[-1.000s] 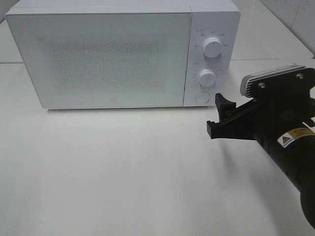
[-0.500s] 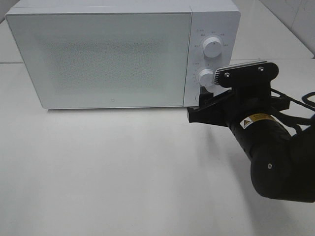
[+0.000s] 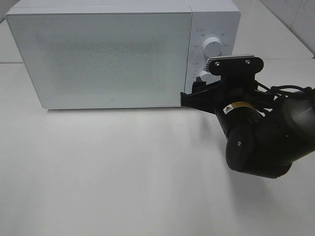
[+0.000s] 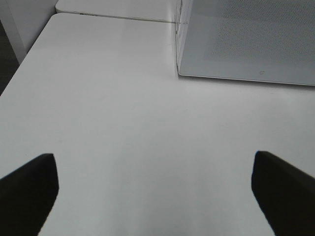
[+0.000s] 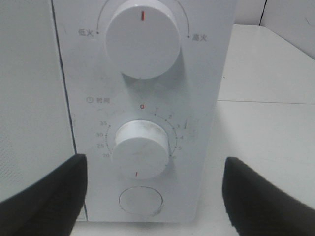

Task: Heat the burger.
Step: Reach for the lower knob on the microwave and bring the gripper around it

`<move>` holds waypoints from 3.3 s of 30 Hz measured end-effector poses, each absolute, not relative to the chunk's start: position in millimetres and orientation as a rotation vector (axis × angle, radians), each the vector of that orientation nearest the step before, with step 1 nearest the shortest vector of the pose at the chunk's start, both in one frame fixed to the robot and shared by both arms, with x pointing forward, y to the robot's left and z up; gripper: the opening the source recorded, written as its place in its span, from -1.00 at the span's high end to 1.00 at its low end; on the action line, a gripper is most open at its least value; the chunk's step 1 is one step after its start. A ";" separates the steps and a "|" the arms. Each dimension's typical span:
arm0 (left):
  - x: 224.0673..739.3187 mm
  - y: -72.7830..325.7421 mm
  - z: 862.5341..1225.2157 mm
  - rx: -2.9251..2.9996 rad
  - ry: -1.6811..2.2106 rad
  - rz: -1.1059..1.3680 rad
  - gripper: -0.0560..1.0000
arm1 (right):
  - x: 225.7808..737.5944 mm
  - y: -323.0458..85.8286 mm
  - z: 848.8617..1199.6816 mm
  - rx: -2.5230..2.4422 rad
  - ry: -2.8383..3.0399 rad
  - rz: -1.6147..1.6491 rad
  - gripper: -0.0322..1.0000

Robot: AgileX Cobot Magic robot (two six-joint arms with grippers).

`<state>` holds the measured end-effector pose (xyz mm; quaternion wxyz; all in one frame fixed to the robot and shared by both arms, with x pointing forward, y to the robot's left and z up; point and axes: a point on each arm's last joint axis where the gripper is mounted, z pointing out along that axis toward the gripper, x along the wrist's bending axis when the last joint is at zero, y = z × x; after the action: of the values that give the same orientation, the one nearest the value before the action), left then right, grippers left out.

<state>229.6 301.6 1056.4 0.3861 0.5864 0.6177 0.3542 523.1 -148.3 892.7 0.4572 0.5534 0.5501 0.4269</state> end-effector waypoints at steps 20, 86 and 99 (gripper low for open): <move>229.6 301.6 1056.4 1.493 1.573 0.902 -0.97 | 559.7 -144.1 878.8 1.346 1.329 1.064 -0.53; 229.6 301.6 1056.4 1.493 1.573 0.902 -0.97 | 562.6 -140.1 871.7 2.219 0.480 1.830 0.06; 229.6 301.6 1056.4 1.493 1.573 0.902 -0.97 | 563.3 -140.9 872.5 2.454 0.000 2.028 0.06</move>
<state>229.6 301.6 1056.4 0.3861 0.5864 0.6177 0.3542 563.3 -140.9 872.5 -0.0209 0.7706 0.0001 0.6369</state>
